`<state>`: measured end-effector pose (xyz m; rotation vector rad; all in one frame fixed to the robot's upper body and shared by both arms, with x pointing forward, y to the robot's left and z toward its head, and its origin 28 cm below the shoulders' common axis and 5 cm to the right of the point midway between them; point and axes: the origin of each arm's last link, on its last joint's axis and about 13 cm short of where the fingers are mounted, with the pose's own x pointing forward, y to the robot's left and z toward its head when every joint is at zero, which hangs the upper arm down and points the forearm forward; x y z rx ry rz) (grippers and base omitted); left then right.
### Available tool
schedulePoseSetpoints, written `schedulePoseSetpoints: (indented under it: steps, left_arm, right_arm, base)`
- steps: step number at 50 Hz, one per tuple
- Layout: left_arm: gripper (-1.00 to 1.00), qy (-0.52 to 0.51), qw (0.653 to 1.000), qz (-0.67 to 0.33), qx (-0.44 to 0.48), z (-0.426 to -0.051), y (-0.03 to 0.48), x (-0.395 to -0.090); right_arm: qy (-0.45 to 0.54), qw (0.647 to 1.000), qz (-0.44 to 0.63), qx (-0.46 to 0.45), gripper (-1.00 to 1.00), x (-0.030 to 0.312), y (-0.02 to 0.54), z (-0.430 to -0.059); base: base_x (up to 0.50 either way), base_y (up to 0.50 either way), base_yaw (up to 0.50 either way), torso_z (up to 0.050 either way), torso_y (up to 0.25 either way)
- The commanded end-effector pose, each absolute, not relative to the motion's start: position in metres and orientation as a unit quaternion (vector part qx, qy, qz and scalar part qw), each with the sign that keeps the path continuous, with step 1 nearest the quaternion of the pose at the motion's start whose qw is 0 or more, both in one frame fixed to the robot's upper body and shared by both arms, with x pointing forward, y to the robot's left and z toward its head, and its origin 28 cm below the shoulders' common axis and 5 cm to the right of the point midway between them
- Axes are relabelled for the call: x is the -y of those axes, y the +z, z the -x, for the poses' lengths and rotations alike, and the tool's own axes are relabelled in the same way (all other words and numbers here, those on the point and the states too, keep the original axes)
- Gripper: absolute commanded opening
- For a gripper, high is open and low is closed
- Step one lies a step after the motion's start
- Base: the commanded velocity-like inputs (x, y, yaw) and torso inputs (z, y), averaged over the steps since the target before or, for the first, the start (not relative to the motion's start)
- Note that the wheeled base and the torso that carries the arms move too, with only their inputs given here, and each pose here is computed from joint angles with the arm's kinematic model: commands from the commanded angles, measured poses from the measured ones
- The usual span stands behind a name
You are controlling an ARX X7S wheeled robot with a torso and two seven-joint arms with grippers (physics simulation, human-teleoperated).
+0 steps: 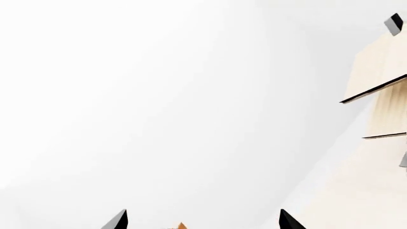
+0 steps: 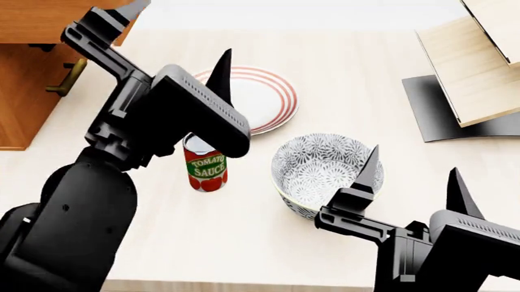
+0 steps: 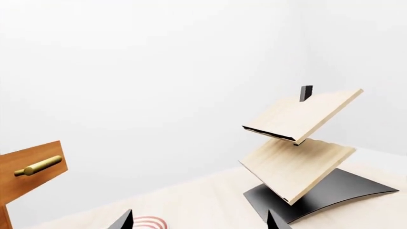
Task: Close the top drawer of the cabinet.
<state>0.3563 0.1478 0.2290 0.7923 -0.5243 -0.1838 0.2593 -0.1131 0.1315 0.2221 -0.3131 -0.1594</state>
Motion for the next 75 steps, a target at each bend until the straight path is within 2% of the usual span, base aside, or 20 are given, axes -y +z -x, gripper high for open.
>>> schedulePoseSetpoints:
  steps: [1,5,6,7,9,10,11,14,30,36,41,44,45,49,50,55,75]
  left_arm:
    - [1.0,-0.087,0.803,-0.536,0.246,-0.378,0.253,-0.135]
    - [1.0,-0.091,0.755,-0.606,0.232,-0.381,0.251,-0.131]
    - [1.0,-0.093,0.731,-0.637,0.227,-0.383,0.251,-0.129]
    - [1.0,-0.1,0.67,-0.704,0.213,-0.386,0.255,-0.128]
    - [1.0,-0.101,0.648,-0.727,0.203,-0.387,0.256,-0.128]
    - [1.0,-0.089,0.522,-0.835,0.15,-0.399,0.27,-0.129]
    - [1.0,-0.083,0.486,-0.864,0.103,-0.409,0.256,-0.141]
    - [1.0,-0.086,0.477,-0.869,0.101,-0.41,0.257,-0.143]
    - [1.0,-0.055,0.45,-0.884,0.111,-0.411,0.268,-0.142]
    - [1.0,-0.016,0.497,-0.856,0.141,-0.413,0.281,-0.138]
    - [1.0,-0.001,0.548,-0.821,0.159,-0.413,0.288,-0.133]
    - [1.0,0.002,0.554,-0.816,0.163,-0.413,0.291,-0.132]
    - [1.0,0.001,0.569,-0.806,0.164,-0.413,0.291,-0.131]
    - [1.0,-0.003,0.571,-0.806,0.159,-0.413,0.29,-0.131]
    - [1.0,-0.008,0.583,-0.798,0.154,-0.413,0.288,-0.131]
    - [1.0,-0.031,0.595,-0.791,0.139,-0.414,0.283,-0.131]
    - [1.0,-0.042,0.608,-0.785,0.109,-0.417,0.266,-0.138]
  right_arm:
    - [-0.084,0.976,-0.122,0.161,1.0,0.115,0.138,-0.258]
    - [-0.083,0.975,-0.124,0.163,1.0,0.116,0.14,-0.257]
    - [-0.083,0.975,-0.124,0.164,1.0,0.117,0.141,-0.256]
    - [-0.083,0.975,-0.124,0.167,1.0,0.118,0.143,-0.254]
    - [-0.083,0.974,-0.125,0.168,1.0,0.119,0.143,-0.253]
    - [-0.094,0.972,-0.125,0.178,1.0,0.126,0.149,-0.249]
    - [-0.095,0.971,-0.125,0.178,1.0,0.126,0.149,-0.249]
    - [-0.099,0.971,-0.126,0.178,1.0,0.127,0.149,-0.249]
    - [-0.104,0.969,-0.123,0.186,1.0,0.131,0.152,-0.247]
    - [-0.105,0.969,-0.124,0.187,1.0,0.131,0.152,-0.247]
    - [-0.105,0.969,-0.125,0.187,1.0,0.131,0.153,-0.247]
    - [-0.106,0.968,-0.126,0.188,1.0,0.132,0.152,-0.247]
    - [-0.105,0.968,-0.126,0.188,1.0,0.132,0.151,-0.247]
    - [-0.103,0.969,-0.127,0.188,1.0,0.132,0.153,-0.247]
    - [-0.102,0.969,-0.126,0.188,1.0,0.132,0.153,-0.247]
    - [-0.102,0.969,-0.127,0.185,1.0,0.132,0.154,-0.247]
    - [-0.106,0.97,-0.121,0.183,1.0,0.133,0.153,-0.245]
  base:
    - [0.0,0.0,0.0,0.0,0.0]
    - [0.0,0.0,0.0,0.0,0.0]
    - [0.0,0.0,0.0,0.0,0.0]
    - [0.0,0.0,0.0,0.0,0.0]
    - [0.0,0.0,0.0,0.0,0.0]
    - [0.0,0.0,0.0,0.0,0.0]
    - [0.0,0.0,0.0,0.0,0.0]
    - [0.0,0.0,0.0,0.0,0.0]
    - [0.0,0.0,0.0,0.0,0.0]
    - [0.0,0.0,0.0,0.0,0.0]
    - [0.0,0.0,0.0,0.0,0.0]
    - [0.0,0.0,0.0,0.0,0.0]
    - [0.0,0.0,0.0,0.0,0.0]
    - [0.0,0.0,0.0,0.0,0.0]
    - [0.0,0.0,0.0,0.0,0.0]
    - [0.24,0.01,0.0,0.0,0.0]
    - [0.44,0.01,0.0,0.0,0.0]
